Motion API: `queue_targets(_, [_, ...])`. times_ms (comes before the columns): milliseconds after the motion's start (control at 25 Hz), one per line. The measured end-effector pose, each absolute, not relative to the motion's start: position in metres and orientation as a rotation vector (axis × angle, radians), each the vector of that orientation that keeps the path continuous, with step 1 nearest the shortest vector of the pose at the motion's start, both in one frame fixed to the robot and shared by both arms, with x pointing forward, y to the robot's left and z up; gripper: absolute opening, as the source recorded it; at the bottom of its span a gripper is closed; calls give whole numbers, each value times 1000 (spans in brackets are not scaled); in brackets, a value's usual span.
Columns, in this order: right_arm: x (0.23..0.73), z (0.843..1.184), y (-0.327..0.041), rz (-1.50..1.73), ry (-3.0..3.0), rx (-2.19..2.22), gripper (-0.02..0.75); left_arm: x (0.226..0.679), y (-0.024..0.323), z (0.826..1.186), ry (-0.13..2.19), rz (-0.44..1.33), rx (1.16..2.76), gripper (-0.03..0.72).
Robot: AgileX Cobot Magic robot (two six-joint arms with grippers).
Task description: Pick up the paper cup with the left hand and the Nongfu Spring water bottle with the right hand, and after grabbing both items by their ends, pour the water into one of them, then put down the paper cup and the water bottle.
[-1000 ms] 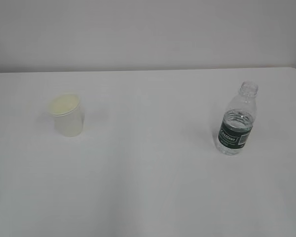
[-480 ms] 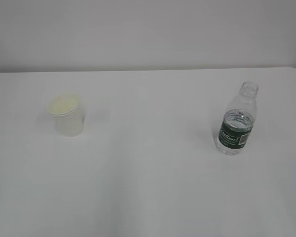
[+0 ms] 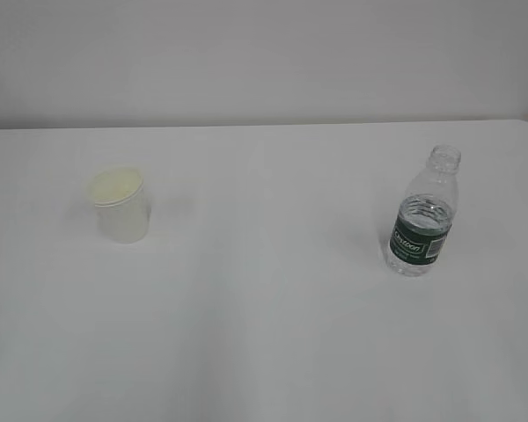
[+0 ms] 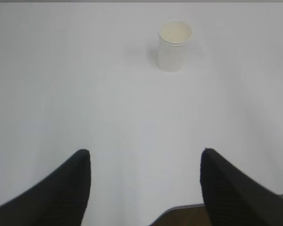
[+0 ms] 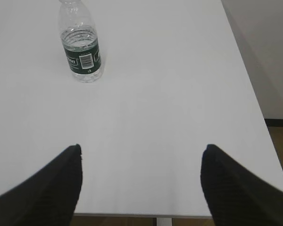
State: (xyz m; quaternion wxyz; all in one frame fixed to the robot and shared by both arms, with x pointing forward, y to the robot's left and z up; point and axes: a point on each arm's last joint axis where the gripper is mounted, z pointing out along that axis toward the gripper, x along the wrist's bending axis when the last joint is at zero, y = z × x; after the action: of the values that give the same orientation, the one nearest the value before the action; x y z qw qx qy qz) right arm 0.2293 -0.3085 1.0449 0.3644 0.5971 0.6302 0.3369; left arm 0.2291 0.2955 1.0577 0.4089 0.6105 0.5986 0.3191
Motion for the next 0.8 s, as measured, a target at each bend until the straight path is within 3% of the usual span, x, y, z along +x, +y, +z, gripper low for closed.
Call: queue_targets(800, [229, 1069, -305, 1040, 1505, 1415, 590, 247, 292, 1073, 1485, 788, 1500, 502])
